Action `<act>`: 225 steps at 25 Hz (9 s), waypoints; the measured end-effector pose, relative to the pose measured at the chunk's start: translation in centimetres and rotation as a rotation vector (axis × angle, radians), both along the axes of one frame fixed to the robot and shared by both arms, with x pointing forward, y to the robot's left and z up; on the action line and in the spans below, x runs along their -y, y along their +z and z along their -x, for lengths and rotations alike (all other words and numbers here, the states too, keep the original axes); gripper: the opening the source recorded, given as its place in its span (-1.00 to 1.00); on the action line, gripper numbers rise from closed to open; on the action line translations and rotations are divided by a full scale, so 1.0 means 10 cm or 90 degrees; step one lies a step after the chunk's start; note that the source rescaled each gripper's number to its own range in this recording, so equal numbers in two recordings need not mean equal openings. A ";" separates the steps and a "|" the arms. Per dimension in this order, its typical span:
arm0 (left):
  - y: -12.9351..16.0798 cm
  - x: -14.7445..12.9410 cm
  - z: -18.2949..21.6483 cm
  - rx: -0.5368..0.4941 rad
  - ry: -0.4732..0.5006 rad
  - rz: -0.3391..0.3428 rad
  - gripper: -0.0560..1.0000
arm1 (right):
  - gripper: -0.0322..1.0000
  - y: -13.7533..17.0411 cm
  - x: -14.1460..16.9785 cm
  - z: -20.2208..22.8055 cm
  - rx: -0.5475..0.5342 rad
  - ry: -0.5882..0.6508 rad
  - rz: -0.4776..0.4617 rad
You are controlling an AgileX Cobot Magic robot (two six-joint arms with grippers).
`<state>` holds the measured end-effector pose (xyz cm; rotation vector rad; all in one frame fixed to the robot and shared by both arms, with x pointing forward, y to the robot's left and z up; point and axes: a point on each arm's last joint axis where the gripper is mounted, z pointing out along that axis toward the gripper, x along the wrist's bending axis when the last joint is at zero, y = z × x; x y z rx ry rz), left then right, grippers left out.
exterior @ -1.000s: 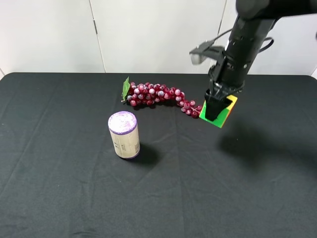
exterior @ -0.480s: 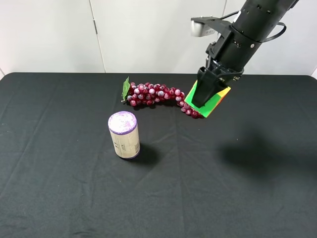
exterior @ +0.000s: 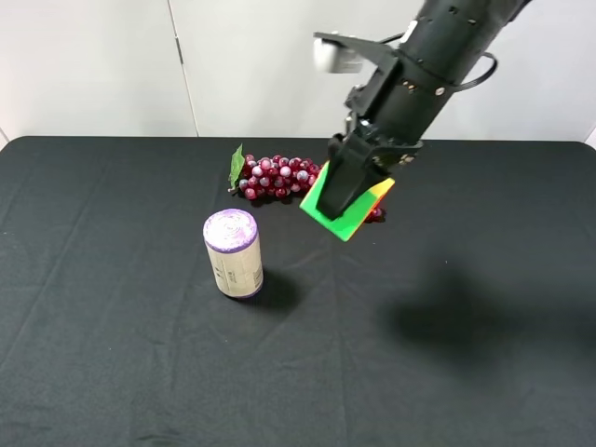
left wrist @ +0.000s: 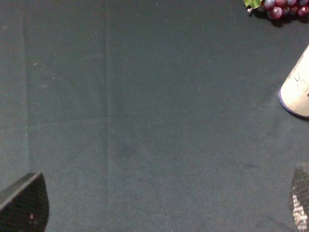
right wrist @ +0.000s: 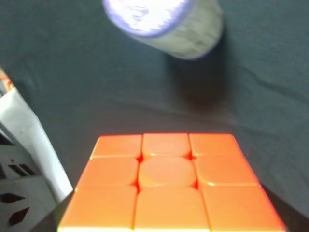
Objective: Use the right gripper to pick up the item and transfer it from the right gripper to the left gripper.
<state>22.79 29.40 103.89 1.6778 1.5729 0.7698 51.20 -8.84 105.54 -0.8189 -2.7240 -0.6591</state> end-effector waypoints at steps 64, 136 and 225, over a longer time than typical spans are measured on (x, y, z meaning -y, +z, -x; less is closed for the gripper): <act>0.89 0.38 -1.32 -0.157 -0.283 -0.172 0.96 | -0.93 0.50 -0.38 0.11 -0.051 -0.091 -0.108; 0.44 2.35 -2.11 -0.016 -0.586 -0.197 -0.86 | -0.93 0.53 -0.25 -0.05 -0.090 -0.202 -0.140; 0.84 1.63 -1.64 -0.163 -0.510 -0.259 -0.89 | 1.00 0.46 1.66 1.94 0.266 -0.322 0.054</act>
